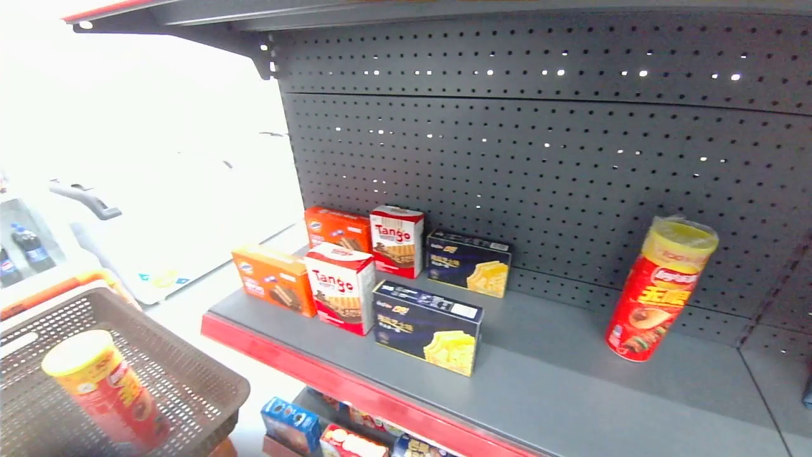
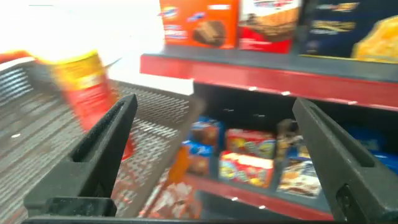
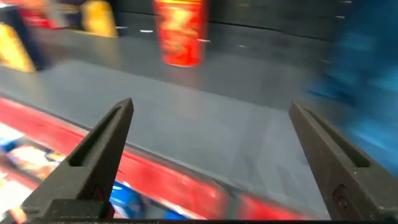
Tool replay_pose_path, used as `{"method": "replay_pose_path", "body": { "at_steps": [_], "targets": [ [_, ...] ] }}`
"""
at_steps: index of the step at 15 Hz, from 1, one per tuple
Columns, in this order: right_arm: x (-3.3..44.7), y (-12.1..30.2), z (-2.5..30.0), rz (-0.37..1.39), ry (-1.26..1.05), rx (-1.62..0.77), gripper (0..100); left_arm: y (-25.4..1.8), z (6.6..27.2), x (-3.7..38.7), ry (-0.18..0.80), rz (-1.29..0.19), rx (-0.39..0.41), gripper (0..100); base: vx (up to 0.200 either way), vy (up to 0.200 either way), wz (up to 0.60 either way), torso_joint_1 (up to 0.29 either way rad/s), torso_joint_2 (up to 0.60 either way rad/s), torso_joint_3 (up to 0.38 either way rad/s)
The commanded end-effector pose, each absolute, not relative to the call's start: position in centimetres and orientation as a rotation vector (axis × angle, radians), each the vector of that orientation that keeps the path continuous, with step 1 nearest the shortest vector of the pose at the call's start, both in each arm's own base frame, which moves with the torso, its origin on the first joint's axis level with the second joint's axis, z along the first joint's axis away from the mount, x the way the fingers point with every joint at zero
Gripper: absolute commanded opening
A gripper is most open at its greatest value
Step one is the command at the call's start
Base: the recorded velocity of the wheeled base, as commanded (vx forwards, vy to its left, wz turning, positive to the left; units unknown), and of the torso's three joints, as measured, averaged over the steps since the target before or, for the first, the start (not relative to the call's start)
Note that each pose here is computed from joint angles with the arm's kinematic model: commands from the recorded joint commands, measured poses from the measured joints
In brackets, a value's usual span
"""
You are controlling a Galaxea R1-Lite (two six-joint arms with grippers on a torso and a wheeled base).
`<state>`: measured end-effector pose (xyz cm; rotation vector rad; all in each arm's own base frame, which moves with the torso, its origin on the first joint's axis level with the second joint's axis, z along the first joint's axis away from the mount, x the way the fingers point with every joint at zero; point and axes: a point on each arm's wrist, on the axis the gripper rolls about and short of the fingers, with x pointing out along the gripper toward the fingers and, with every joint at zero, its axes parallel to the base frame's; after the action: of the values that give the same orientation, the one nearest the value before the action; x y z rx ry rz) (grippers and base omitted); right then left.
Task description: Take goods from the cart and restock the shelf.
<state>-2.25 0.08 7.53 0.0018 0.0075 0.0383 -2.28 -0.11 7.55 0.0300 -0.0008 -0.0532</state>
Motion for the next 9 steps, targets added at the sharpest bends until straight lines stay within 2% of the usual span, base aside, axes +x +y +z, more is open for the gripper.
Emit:
{"method": "replay_pose_path", "body": {
  "at_steps": [1, 5, 7, 9],
  "targets": [
    [-2.2, 0.1, 7.5, 0.038, 0.009, 0.002, 100, -0.1, 7.5, -2.3, -0.001, -0.054, 0.031, 100, 0.000, 0.000, 0.60, 0.002, 0.01, 0.007],
    [-2.2, 0.1, 7.5, 0.038, 0.009, 0.002, 100, -0.1, 7.5, -2.3, -0.001, -0.054, 0.031, 100, 0.000, 0.000, 0.60, 0.002, 0.00, 0.002],
    [-2.2, 0.1, 7.5, 0.040, 0.009, 0.002, 100, -0.1, 7.6, -2.3, -0.004, -0.049, 0.029, 100, 0.000, 0.000, 0.00, 0.000, 0.00, 0.000],
    [-2.2, 0.1, 7.5, 0.040, 0.009, 0.002, 100, -0.1, 9.7, -3.1, -0.052, -0.059, 0.034, 100, 0.000, 0.000, 0.00, 0.000, 0.00, 0.000]
  ]
}}
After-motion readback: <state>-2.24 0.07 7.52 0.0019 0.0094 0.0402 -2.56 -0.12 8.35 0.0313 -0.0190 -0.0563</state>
